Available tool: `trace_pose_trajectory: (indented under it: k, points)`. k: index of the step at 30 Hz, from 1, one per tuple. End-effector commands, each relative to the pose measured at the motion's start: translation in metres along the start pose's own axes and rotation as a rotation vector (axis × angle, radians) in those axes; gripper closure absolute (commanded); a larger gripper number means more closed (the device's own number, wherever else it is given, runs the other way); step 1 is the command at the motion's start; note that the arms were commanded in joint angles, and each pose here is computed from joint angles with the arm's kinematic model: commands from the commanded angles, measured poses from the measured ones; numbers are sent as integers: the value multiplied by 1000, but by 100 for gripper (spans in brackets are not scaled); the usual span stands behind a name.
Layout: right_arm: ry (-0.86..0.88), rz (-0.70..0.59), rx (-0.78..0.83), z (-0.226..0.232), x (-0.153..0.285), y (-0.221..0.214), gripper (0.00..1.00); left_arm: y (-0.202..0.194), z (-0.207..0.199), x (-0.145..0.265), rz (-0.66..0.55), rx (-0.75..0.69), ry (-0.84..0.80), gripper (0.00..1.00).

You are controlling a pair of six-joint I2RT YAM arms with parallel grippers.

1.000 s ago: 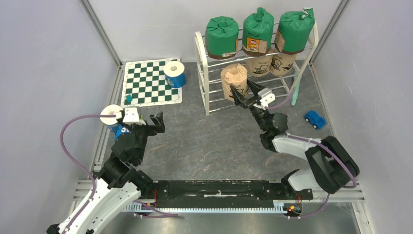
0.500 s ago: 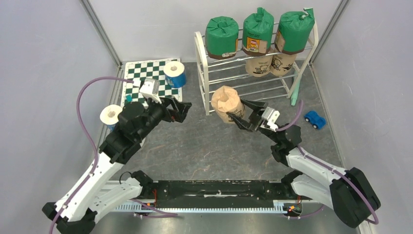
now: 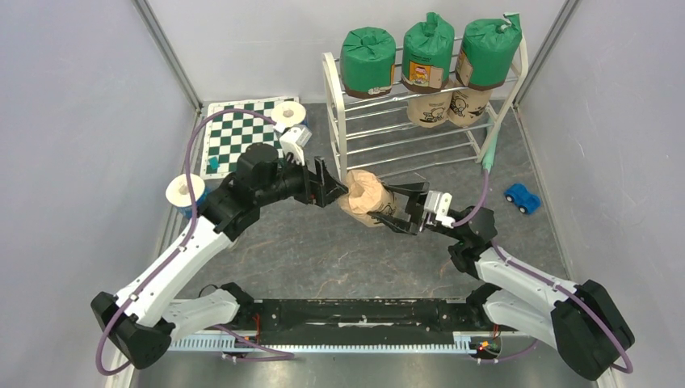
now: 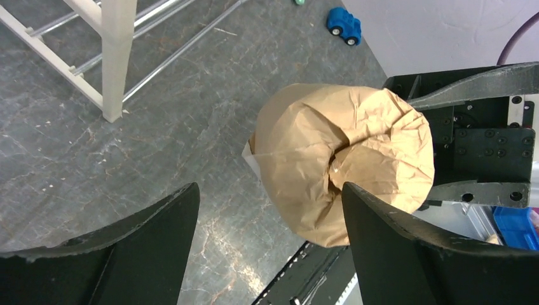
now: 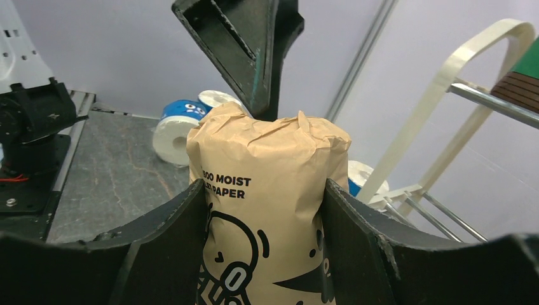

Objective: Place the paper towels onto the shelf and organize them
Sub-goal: Pick up the paper towel from the center of the board.

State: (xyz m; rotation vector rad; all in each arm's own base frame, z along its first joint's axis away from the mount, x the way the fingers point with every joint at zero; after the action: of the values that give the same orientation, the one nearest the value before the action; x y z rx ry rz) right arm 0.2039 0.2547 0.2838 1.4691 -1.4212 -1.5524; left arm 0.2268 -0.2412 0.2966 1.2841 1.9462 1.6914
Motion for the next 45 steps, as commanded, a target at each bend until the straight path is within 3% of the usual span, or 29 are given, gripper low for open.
trace_pose_trajectory:
  k: [1,19,35,45]
  points:
    - [64,-49,55,10,-7,19,61,11,-14,2,-2,35,-67,13]
    - [105,-5,55,14,-18,11,60,-19,-21,-14,124,60,-162,34]
    - [115,-4,58,16,-19,14,60,-43,-9,-8,220,3,-114,33]
    - [124,70,54,16,-24,-1,58,-41,-23,-16,226,44,-198,55]
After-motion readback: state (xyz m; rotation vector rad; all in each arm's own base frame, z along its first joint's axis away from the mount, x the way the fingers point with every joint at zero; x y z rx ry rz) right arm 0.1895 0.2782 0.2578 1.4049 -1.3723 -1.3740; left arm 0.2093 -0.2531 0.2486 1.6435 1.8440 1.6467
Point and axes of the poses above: each gripper's point midway between its finger pads, its own x axis back along the fingers, its own z axis along the line the jaws close on, y = z × x, the point moved 1 cm from there along x, back along the fingers, and after that the axes turned 13 degrees about -x, right-handed, at the moved point
